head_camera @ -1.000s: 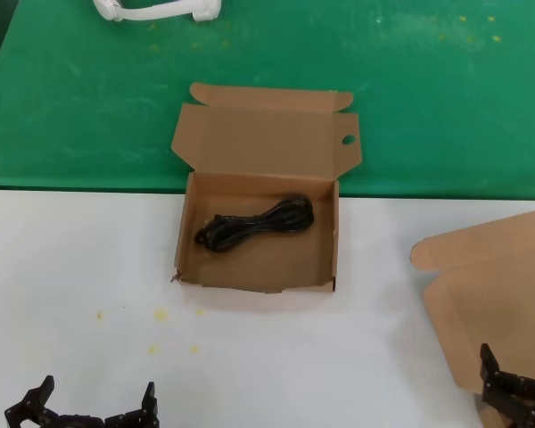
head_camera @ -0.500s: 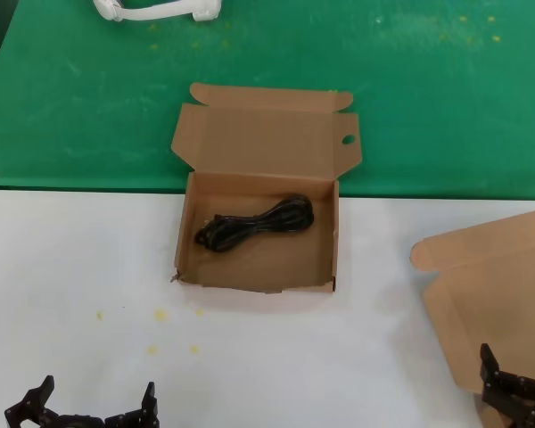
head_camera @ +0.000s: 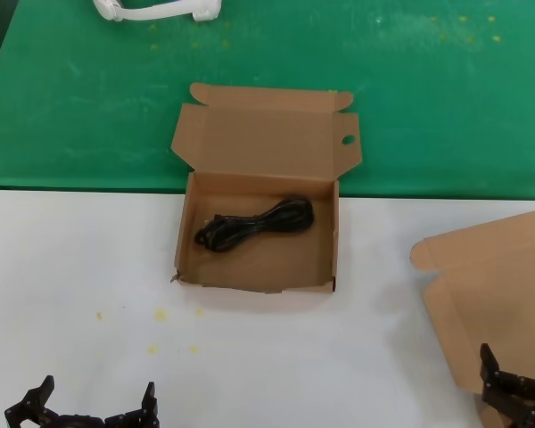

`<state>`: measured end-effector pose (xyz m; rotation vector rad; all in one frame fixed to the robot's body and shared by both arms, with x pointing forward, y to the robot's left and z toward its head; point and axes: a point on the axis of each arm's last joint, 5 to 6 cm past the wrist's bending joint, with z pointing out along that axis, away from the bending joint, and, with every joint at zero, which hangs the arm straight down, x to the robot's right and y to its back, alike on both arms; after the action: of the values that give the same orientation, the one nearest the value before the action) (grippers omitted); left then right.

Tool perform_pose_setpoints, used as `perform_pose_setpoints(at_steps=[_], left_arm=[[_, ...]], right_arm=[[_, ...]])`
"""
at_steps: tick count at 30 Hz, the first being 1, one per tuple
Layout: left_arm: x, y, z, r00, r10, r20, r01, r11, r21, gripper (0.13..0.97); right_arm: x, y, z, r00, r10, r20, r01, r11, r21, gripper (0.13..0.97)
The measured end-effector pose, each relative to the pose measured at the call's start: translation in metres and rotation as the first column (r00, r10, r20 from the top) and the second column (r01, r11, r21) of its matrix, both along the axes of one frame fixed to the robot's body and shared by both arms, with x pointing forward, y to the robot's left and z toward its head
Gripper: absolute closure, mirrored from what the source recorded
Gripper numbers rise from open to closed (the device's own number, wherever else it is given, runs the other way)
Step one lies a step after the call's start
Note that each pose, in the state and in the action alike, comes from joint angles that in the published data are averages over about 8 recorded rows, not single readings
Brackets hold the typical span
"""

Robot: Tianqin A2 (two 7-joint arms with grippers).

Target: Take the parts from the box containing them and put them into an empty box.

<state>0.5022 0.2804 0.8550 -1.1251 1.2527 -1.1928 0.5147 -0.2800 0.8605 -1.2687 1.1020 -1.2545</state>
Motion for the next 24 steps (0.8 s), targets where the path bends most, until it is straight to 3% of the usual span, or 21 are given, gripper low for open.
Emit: perform_pose_setpoints(at_steps=[24], left_arm=[[0.0000, 0.0000, 0.0000, 1.0000, 0.000, 0.000, 0.000, 1.000, 0.000, 0.132]], right_arm=[[0.0000, 0.0000, 0.0000, 1.000, 0.000, 0.000, 0.000, 1.000, 0.000, 0.130]])
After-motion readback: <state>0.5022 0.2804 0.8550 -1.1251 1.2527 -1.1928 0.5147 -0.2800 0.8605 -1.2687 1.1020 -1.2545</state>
